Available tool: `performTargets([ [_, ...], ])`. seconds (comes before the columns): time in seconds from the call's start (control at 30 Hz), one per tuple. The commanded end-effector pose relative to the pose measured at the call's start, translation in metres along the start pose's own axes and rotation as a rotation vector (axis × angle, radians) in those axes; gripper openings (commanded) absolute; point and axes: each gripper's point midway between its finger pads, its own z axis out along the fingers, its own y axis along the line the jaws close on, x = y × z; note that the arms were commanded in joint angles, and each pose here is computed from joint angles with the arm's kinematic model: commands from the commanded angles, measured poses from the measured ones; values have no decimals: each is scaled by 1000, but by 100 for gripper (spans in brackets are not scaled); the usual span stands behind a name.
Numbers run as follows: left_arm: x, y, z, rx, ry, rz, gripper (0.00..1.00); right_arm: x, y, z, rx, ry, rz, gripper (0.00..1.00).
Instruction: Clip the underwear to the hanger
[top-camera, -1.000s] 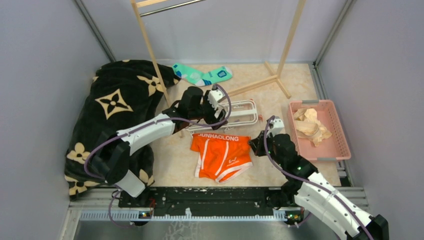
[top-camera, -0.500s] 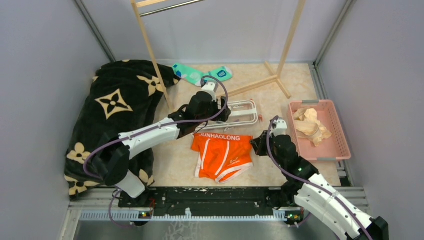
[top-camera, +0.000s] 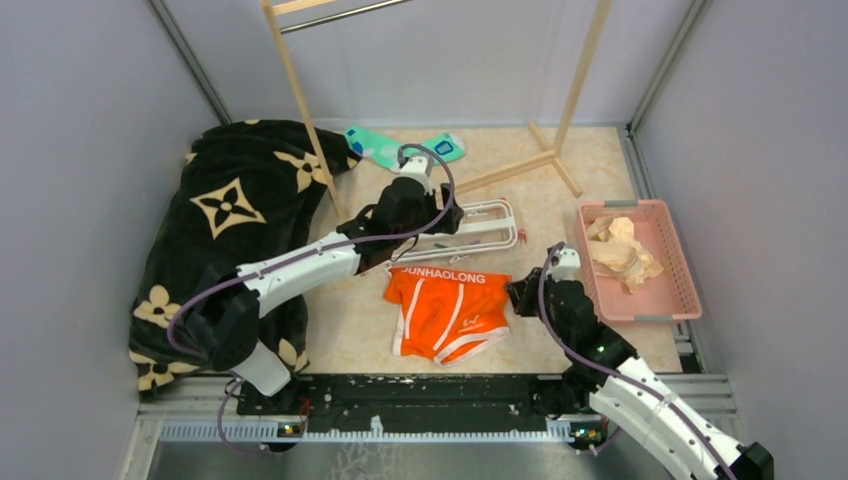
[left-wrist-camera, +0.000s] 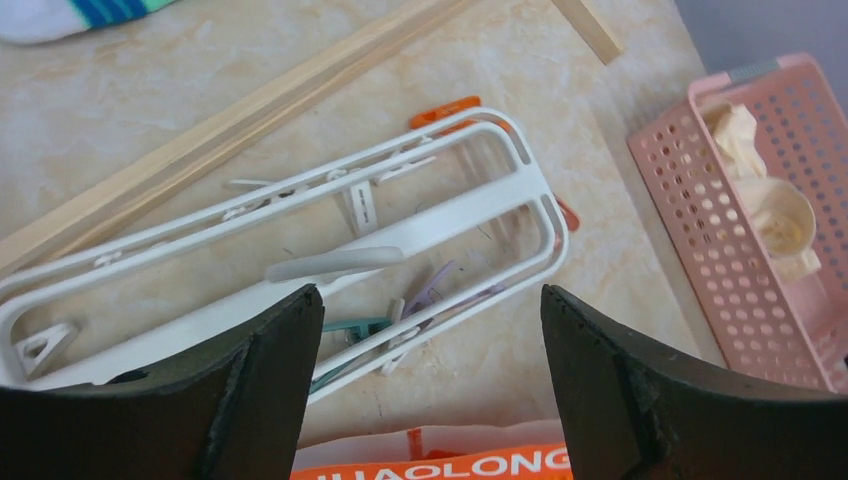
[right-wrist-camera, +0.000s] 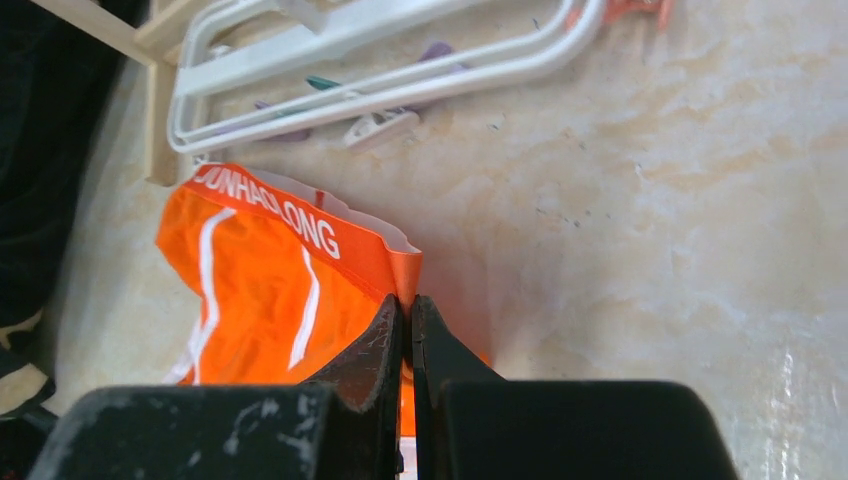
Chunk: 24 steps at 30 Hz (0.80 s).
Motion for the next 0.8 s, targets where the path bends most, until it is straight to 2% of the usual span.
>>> performTargets([
  [0.0,-1,-34,-12,238,-14,196,87,-1,-18,3,70,-81,54,0],
  [0.13,23,-36,-13,359,76,374,90,-4,-40,0,167,-149,94,0],
  [0.27,44,-33,-5,373,186,435,88,-1,-50,2,215,-148,90,0],
  [0.5,52,-69,16,574,193,537,82,14,-33,12,137,-74,132,0],
  [0.6,64,-77,34,619,247,592,67,19,-29,13,117,-51,142,0],
  [0.63,66,-81,40,629,260,611,66,20,-28,13,111,-47,145,0],
  [0.77,82,-93,53,660,276,702,68,23,-27,11,94,-46,167,0],
])
